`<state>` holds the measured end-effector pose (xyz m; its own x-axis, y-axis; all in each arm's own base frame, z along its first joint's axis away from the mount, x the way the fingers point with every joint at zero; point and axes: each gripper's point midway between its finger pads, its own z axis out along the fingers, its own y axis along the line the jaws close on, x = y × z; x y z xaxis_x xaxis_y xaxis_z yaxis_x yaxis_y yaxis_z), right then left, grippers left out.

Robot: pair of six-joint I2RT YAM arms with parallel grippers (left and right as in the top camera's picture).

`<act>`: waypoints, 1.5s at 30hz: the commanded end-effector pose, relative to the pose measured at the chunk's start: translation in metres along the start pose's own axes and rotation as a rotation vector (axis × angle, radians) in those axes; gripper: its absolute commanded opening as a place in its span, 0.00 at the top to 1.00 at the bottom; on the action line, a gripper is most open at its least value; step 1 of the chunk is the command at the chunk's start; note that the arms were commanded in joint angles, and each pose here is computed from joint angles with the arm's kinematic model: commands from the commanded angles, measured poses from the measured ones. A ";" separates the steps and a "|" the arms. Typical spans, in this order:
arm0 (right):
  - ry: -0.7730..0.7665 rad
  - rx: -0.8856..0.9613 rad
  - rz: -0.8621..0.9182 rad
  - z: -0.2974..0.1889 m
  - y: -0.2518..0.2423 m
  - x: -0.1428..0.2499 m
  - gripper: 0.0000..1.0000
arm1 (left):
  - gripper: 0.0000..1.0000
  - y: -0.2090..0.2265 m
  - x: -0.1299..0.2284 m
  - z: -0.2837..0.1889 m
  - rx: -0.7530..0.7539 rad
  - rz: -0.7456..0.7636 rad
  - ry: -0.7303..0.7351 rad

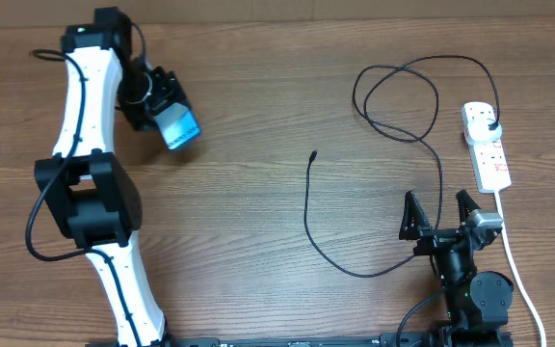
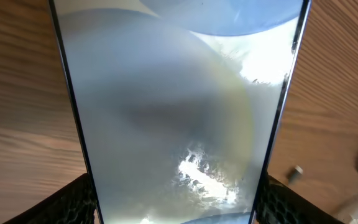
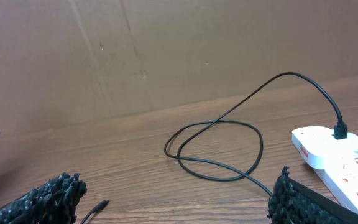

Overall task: Plug charger to phone and switch on socket
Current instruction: 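Lift the phone with the left gripper and carry it forward, then hold the phone raised in the left gripper, tilting it upright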

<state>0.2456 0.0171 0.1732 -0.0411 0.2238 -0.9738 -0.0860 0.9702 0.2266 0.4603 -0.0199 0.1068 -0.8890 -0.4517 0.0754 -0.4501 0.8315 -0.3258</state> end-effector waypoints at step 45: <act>-0.002 0.007 0.003 0.000 -0.001 0.003 0.00 | 0.57 -0.046 0.070 -0.010 0.117 -0.340 0.301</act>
<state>0.2456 0.0171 0.1732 -0.0411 0.2234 -0.9739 -0.0861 0.9703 0.2262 0.4143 -0.0789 0.1254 -0.7039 -0.5618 0.4347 -0.7027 0.6403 -0.3103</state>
